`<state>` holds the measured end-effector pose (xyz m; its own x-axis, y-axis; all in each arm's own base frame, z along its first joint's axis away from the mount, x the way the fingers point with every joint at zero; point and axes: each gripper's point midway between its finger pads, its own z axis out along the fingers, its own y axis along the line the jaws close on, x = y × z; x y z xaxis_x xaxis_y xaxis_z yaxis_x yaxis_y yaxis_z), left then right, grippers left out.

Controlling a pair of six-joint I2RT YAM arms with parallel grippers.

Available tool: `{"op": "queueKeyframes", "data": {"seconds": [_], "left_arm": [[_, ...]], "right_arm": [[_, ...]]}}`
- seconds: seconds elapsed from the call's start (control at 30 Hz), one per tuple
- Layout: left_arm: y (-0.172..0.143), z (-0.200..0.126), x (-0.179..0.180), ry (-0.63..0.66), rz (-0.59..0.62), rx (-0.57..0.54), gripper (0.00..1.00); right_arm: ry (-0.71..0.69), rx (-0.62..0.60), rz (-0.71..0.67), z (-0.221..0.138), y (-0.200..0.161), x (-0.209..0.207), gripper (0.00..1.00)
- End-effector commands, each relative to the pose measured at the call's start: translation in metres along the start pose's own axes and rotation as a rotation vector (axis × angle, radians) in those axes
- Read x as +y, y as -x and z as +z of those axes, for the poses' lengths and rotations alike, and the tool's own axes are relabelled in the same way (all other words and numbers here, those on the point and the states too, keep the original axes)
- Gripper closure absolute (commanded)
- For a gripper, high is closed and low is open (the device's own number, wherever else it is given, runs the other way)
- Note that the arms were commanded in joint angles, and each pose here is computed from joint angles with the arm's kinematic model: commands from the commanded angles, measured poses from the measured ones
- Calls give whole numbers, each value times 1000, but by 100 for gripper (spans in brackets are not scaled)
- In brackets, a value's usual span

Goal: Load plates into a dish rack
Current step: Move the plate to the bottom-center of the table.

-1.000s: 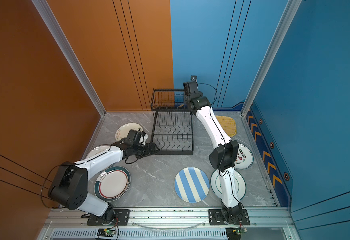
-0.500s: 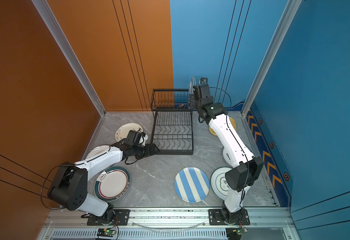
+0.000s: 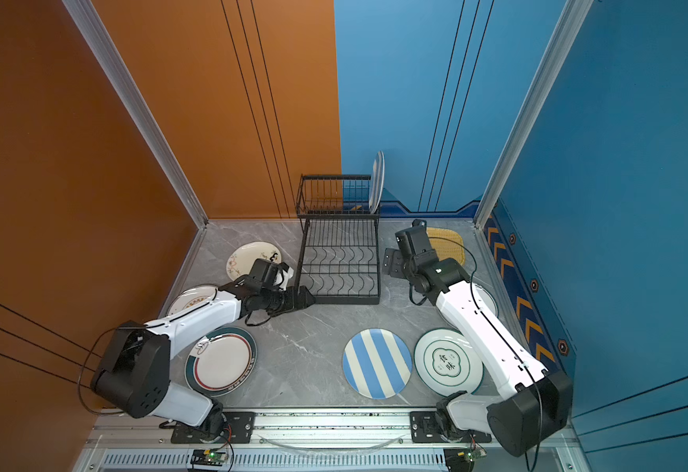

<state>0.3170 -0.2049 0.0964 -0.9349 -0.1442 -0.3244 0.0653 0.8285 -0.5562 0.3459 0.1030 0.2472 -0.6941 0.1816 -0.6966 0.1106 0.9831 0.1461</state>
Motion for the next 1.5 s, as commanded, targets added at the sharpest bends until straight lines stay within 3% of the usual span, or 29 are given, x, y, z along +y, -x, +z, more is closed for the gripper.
{"op": "queueKeyframes", "data": {"seconds": [0.0, 0.2, 0.37, 0.67, 1.47], "left_arm": [[-13, -3, -5, -26, 32, 25, 2], [-23, -7, -7, -33, 49, 32, 2], [-29, -10, -8, -37, 55, 32, 2], [-35, -11, -11, -39, 65, 34, 2], [-41, -13, -6, -22, 66, 43, 2]], "right_arm": [[1, 160, 56, 8, -56, -13, 4], [24, 366, 105, 25, -142, -26, 0], [41, 447, 138, 34, -185, -32, 0], [106, 491, 128, 46, -202, -21, 0], [108, 649, 67, 63, -247, -14, 0]]}}
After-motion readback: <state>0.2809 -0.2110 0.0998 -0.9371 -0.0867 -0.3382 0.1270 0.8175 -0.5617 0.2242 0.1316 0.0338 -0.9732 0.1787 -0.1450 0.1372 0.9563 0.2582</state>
